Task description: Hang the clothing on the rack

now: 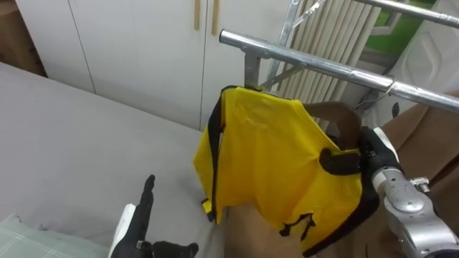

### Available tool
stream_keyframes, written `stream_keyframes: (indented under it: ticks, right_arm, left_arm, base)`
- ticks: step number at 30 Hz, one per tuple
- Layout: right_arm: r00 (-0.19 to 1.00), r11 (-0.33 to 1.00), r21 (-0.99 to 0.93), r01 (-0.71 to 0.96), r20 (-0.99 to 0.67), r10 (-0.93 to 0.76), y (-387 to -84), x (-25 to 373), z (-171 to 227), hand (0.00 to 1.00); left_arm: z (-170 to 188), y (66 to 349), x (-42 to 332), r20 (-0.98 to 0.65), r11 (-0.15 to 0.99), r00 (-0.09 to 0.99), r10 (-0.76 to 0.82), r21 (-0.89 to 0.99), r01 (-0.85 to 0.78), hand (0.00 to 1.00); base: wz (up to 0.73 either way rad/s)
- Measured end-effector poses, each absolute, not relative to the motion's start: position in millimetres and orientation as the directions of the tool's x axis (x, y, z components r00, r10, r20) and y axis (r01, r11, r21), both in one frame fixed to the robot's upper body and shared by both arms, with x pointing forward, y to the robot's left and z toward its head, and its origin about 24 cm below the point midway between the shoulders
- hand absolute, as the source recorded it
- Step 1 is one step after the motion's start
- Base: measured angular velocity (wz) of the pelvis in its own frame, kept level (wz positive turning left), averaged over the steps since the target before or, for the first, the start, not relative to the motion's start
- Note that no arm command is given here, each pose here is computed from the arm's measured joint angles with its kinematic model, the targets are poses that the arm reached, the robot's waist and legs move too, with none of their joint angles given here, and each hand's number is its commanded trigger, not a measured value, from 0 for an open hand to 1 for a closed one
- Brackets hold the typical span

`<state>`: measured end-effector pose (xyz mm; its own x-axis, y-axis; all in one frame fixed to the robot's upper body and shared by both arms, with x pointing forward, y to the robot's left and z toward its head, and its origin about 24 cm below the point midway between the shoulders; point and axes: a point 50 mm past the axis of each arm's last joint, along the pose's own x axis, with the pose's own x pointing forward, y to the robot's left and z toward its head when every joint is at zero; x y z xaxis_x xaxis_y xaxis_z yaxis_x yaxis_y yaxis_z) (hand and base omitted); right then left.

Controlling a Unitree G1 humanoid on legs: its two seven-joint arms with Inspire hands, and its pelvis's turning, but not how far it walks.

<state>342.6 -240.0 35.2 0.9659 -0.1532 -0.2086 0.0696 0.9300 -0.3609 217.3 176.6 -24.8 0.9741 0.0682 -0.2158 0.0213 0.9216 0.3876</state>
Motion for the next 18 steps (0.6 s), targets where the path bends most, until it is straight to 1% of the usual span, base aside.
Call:
stream_keyframes:
  ticks: [18]
  right_arm:
    - [0.962,0.936,-0.351,0.041,-0.24,-0.133,-236.0,341.5,29.6,1.0]
  left_arm:
    - [-24.9,176.6,217.2,-0.217,0.924,0.974,0.068,0.383,0.021,0.0]
  base:
    - [0.0]
